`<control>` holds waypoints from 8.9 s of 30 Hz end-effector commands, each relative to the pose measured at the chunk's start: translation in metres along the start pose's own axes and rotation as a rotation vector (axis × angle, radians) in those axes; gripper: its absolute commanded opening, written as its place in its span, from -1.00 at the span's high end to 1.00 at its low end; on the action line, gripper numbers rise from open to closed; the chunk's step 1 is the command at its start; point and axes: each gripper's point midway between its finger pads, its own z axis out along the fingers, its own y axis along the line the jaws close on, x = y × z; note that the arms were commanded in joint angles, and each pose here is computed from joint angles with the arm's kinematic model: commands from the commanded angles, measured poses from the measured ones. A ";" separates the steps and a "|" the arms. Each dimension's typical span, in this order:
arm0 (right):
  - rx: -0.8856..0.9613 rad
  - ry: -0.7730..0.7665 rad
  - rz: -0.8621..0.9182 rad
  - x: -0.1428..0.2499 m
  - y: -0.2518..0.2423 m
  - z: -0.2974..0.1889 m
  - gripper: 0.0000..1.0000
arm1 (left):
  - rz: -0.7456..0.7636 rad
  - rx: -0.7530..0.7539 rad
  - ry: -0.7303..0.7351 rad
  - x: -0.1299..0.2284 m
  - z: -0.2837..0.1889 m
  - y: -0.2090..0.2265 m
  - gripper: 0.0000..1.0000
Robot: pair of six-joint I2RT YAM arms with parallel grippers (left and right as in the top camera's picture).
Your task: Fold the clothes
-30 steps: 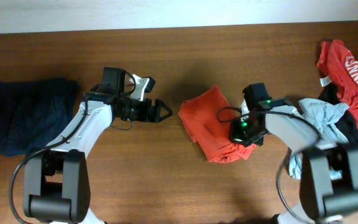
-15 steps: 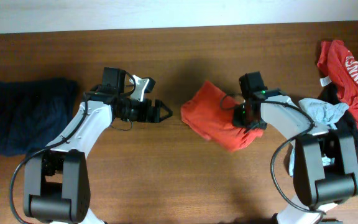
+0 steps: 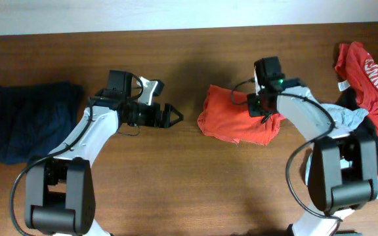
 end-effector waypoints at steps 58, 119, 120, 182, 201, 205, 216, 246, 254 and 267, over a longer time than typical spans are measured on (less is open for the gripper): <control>-0.466 0.041 -0.228 0.020 0.104 -0.054 0.72 | -0.076 0.006 0.122 0.027 0.046 -0.004 -0.98; -0.143 0.285 0.086 0.065 0.048 0.026 0.92 | -0.193 0.279 0.210 0.041 0.111 -0.023 -0.46; -0.151 0.288 0.087 0.066 0.049 0.029 0.92 | -0.193 0.279 0.210 0.041 0.111 -0.023 -0.46; -0.240 -0.076 0.083 0.021 0.036 -0.121 0.92 | -0.091 -0.169 -0.422 -0.048 -0.193 0.034 0.99; -0.237 -0.061 0.084 0.025 0.036 -0.120 0.92 | -0.469 -0.573 -0.549 0.041 -0.314 0.196 0.99; -0.237 -0.058 0.084 0.026 0.036 -0.120 0.92 | -0.487 -0.573 -0.552 0.049 -0.317 0.212 0.99; -0.236 -0.049 0.086 0.028 0.035 -0.120 0.92 | -0.421 -0.467 -0.680 0.015 -0.353 0.184 0.99; -0.235 -0.047 0.085 0.029 0.035 -0.120 0.92 | -0.791 -0.848 -0.445 0.107 -0.370 0.291 0.68; -0.235 -0.047 0.085 0.028 0.035 -0.120 0.92 | -0.853 -0.909 -0.449 0.115 -0.377 0.297 -0.33; -0.223 -0.049 0.086 0.028 0.033 -0.119 0.92 | -0.684 -0.776 -0.658 0.046 -0.421 0.214 -0.98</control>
